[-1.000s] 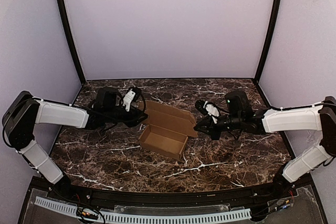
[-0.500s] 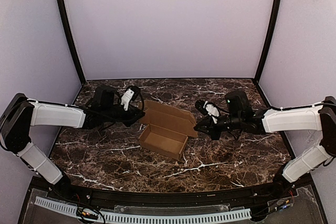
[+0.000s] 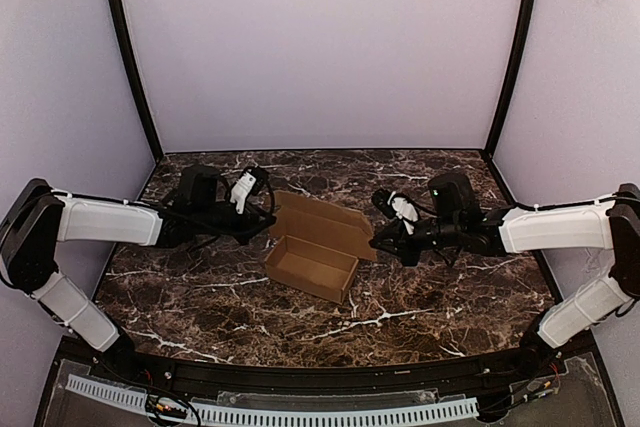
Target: Fold the paper box
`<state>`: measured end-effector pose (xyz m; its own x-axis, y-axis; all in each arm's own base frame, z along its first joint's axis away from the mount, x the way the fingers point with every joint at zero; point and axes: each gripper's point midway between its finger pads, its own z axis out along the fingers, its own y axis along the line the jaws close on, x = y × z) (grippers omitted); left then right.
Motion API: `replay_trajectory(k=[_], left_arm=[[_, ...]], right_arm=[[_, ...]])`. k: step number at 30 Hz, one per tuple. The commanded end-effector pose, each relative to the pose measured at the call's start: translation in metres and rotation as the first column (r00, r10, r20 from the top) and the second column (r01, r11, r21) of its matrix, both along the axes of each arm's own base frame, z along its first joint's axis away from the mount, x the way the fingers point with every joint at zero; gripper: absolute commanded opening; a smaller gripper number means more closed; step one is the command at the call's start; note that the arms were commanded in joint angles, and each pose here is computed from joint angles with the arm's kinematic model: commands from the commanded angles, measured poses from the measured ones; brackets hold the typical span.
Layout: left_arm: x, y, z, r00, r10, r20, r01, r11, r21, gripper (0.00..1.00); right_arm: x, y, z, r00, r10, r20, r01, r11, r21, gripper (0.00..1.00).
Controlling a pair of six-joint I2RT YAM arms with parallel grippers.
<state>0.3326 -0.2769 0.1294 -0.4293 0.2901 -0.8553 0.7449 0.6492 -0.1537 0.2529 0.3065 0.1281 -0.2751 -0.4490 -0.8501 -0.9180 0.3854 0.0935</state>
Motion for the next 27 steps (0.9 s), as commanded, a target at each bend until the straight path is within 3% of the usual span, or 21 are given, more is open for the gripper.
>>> replay_trajectory(k=[1,13,27], left_arm=[[-0.01,0.011,-0.006,0.998,0.039,-0.04,-0.039,0.999,-0.008,0.0],[-0.018,0.03,-0.01,0.978,0.196,-0.077,-0.198,0.98,-0.018,0.0],[-0.048,-0.003,-0.004,0.972,0.227,-0.064,-0.228,0.974,0.0,0.0]], right_arm=[[0.008,0.004,0.016,0.998,-0.069,0.008,0.069,0.997,0.043,0.0],[0.007,0.032,0.027,0.977,-0.212,-0.017,0.212,0.973,0.094,0.0],[0.02,0.048,0.028,0.892,-0.452,-0.015,0.451,0.887,0.101,0.0]])
